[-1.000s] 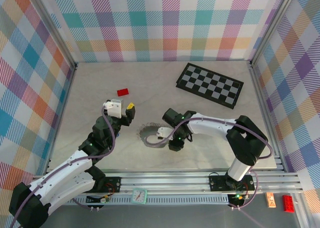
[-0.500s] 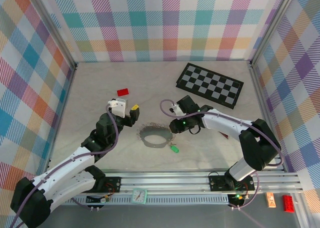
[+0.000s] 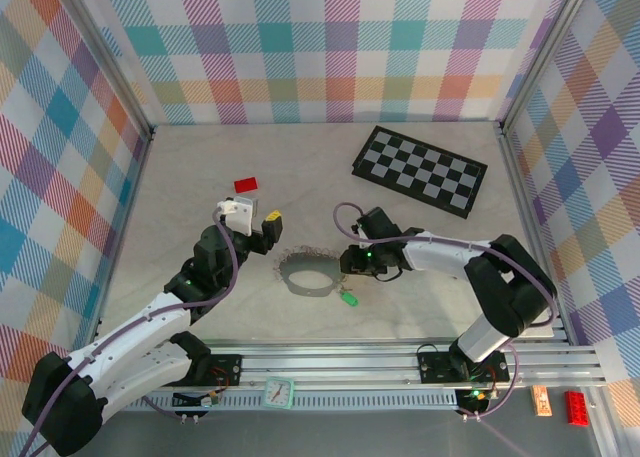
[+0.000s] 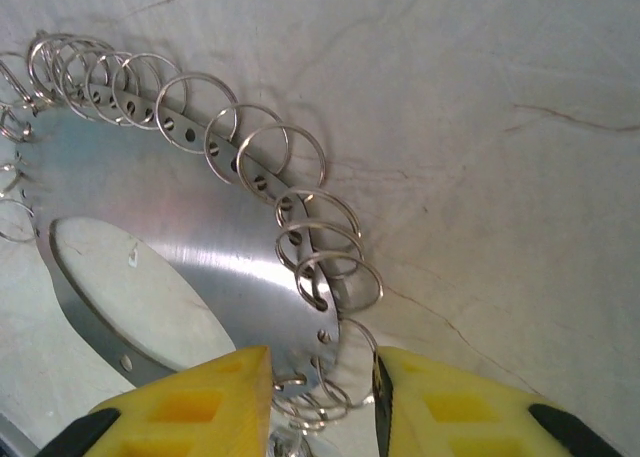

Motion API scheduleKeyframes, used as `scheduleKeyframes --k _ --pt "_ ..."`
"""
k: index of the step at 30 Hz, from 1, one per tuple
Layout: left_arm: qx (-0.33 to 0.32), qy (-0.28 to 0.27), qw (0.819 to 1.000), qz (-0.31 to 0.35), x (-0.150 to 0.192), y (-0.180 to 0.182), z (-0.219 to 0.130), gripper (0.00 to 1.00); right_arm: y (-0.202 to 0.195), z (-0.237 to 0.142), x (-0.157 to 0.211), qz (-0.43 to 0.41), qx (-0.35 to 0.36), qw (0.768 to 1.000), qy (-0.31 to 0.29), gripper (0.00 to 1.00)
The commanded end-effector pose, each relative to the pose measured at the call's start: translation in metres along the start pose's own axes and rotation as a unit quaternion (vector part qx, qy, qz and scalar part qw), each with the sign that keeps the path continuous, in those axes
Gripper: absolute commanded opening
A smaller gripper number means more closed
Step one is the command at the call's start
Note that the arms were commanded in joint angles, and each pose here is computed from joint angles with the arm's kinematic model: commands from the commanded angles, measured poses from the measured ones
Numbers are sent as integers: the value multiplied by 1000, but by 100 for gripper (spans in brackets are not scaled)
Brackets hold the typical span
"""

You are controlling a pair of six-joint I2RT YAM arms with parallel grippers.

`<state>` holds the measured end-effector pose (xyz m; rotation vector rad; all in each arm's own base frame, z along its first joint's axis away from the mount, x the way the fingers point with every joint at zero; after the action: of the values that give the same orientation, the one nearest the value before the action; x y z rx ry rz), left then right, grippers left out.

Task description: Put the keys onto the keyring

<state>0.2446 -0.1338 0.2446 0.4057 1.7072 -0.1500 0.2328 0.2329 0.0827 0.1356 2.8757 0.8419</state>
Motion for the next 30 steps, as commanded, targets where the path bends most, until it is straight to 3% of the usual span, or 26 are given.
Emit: scheduleKeyframes --k 1,9,13,30 --pt "-1 -15 1000 -11 -6 2 -1 72 -1 7 -2 21 -8 1000 2 31" --pt "-5 -14 1000 -7 -6 4 -3 72 -10 -4 -3 29 30 999 -27 36" --pt "-5 -12 1000 -7 -4 3 -1 72 -12 -3 2 33 29 999 -13 36" --pt "-11 -13 1000 -5 -6 6 -5 72 -7 11 6 71 -23 997 9 12"
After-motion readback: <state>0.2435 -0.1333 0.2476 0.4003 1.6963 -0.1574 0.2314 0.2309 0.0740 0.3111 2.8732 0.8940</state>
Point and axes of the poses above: each hand's point on the last joint's axis, 136 mm out from that joint toward the fingers, its own z axis out along the fingers, its own y axis along the line the jaws close on, x = y × z, the point moved 6 cm from there along -z, back along the fingers, and after that the axes turned 12 degrees about z, right-handed, at the moved point
